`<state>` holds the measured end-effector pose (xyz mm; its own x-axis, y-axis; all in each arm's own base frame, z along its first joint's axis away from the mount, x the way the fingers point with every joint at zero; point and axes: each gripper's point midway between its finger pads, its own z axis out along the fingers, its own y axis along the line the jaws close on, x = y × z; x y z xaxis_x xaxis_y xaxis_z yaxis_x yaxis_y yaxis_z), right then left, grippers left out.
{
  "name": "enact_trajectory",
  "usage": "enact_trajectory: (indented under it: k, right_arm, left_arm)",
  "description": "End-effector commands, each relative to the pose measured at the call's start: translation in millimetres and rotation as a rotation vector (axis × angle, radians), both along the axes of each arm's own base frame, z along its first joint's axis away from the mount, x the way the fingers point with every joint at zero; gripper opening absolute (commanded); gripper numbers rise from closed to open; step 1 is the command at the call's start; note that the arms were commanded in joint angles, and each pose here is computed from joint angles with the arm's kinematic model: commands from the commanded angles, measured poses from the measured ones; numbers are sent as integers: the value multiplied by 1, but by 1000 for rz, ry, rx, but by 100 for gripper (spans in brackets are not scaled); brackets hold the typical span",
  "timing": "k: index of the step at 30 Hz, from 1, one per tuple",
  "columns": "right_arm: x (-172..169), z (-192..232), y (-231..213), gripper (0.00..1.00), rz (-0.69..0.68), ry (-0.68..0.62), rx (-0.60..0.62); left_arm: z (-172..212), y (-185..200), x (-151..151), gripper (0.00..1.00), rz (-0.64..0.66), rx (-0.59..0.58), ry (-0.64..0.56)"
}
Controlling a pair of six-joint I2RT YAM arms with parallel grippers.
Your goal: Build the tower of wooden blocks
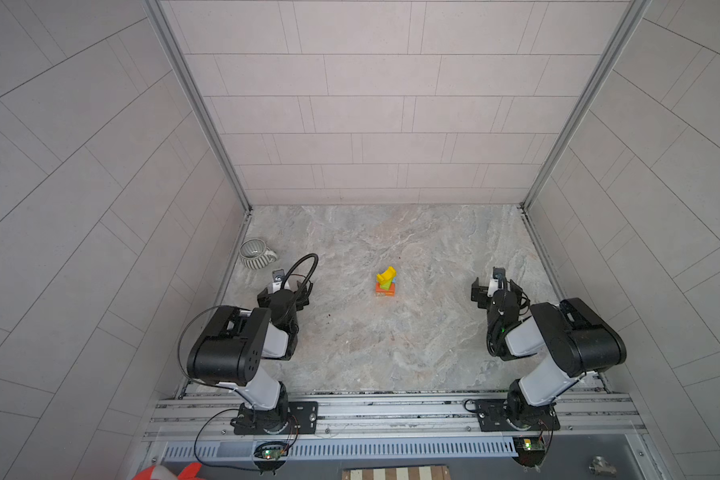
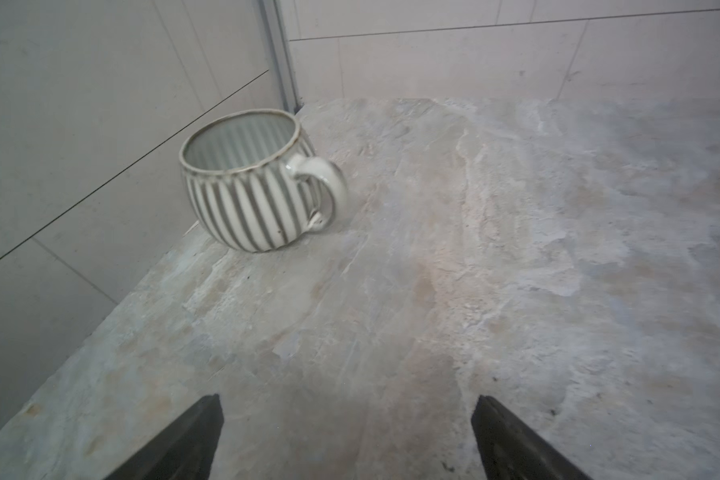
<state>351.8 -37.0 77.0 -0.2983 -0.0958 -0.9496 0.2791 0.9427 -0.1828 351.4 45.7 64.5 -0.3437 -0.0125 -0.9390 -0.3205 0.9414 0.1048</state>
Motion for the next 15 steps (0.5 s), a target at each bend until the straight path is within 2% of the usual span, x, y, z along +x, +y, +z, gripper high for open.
enact_trajectory:
  k: [1, 4, 8, 12, 15]
  right_arm:
    - [17, 26, 8, 99, 38, -78, 4]
    - [24, 23, 18, 99, 93, -42, -3]
    - [25, 23, 22, 99, 115, -37, -9]
    - [22, 23, 21, 99, 111, -47, -10]
    - [21, 24, 21, 99, 113, -56, -9]
  left_arm:
    - [27, -3, 26, 100, -10, -13, -62]
    - [22, -27, 44, 100, -159, -11, 11]
    - [26, -11, 40, 100, -62, -14, -10]
    - [37, 1, 8, 100, 2, -30, -176]
    - [34, 19, -1, 100, 124, -46, -175]
